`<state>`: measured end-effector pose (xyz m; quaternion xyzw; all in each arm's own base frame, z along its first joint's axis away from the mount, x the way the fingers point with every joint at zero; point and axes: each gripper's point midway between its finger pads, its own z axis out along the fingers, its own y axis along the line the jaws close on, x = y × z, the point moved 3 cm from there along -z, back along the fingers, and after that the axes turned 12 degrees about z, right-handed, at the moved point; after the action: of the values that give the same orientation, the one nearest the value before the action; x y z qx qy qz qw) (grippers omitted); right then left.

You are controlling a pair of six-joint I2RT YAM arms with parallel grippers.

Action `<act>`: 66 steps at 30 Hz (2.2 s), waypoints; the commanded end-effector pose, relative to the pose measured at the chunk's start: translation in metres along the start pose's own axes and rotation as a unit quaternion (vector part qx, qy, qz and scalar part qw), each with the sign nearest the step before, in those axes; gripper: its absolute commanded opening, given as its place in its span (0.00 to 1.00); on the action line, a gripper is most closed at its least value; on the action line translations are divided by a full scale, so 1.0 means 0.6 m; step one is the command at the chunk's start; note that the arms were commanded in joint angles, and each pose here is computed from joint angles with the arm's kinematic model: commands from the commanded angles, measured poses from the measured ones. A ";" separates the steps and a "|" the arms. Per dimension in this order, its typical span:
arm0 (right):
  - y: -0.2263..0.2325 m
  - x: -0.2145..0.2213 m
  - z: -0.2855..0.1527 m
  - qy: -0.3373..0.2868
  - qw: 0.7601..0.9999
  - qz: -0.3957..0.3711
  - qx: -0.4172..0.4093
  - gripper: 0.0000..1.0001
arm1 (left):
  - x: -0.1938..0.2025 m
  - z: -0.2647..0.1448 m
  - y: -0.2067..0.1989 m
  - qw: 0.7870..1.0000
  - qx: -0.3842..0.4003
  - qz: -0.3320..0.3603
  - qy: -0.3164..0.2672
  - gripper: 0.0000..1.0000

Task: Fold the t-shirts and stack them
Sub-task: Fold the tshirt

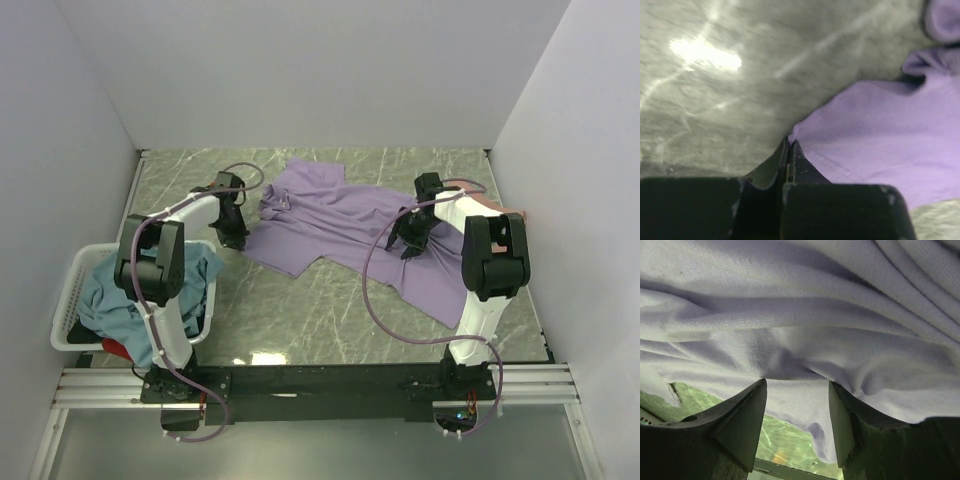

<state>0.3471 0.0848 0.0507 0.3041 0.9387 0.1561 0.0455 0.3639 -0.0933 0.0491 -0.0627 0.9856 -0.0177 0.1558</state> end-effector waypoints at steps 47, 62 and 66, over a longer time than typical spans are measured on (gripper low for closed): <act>-0.214 0.272 -0.087 -0.066 0.989 0.096 0.086 0.61 | -0.180 -0.083 0.113 0.983 0.137 -0.058 -0.106 0.00; -0.248 0.307 -0.086 -0.078 0.980 0.138 0.121 0.52 | -0.185 -0.108 0.102 0.979 0.159 -0.055 -0.119 0.00; -0.250 0.301 -0.087 -0.095 0.975 0.151 0.132 0.50 | -0.190 -0.114 0.098 0.977 0.167 -0.054 -0.122 0.00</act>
<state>0.1049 0.0679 0.0522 0.4337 0.8991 0.0317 0.0511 0.4293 -0.0182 0.1137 -0.1076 0.9518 -0.1667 0.2338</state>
